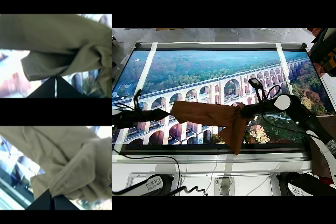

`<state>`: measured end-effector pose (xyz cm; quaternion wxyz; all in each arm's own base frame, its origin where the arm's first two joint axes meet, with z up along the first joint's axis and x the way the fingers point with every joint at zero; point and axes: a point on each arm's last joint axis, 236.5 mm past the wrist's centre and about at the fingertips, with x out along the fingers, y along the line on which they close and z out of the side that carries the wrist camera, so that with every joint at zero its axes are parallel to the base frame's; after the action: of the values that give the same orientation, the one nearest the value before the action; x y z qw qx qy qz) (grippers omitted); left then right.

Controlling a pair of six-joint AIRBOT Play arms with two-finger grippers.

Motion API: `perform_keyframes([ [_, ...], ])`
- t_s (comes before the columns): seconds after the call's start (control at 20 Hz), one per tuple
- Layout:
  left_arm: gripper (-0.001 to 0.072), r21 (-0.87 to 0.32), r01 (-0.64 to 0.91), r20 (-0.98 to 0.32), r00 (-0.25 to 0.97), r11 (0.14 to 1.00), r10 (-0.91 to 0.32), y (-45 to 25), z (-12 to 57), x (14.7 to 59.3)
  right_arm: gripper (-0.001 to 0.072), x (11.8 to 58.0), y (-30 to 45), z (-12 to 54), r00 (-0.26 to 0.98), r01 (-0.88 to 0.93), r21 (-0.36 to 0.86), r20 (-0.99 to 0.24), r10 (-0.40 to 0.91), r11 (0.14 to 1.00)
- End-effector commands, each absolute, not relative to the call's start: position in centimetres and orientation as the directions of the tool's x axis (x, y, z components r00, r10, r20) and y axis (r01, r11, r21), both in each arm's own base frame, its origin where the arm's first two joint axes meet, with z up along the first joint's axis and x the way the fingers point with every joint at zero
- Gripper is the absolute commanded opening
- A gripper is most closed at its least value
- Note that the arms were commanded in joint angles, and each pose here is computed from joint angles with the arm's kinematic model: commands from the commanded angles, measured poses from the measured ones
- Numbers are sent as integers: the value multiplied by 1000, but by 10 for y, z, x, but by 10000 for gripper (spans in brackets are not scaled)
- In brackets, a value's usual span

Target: Fold the clothes and pants, and hang the long-sleeved shirts on hangers.

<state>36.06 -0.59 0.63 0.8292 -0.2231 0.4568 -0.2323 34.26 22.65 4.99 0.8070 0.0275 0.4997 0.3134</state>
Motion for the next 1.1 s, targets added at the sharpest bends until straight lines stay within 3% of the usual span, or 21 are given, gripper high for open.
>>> perform_keyframes([
  [0.0,10,-431,257,-599,636,865,-487,5,79,373,13,373,216,95,428,-512,242,-760,489,824],
  [0.1,10,-311,243,-510,773,919,-377,20,134,386,13,394,204,143,545,-523,131,-708,449,842],
  [0.25,10,-203,105,-220,964,974,-149,55,241,395,13,417,181,247,750,-480,-30,-533,392,877],
  [0.4,11,-220,-59,87,993,974,79,89,336,366,12,408,147,366,910,-373,-159,-252,328,914],
  [0.5,10,-213,-130,222,959,968,178,100,380,334,12,387,122,426,948,-313,-163,-110,298,936],
  [0.8,10,-168,-156,437,873,973,216,77,449,255,13,293,72,523,962,-217,-155,134,238,964],
  [1.05,9,-130,-137,526,830,982,186,59,489,225,12,241,100,522,911,-393,-52,111,396,918],
])
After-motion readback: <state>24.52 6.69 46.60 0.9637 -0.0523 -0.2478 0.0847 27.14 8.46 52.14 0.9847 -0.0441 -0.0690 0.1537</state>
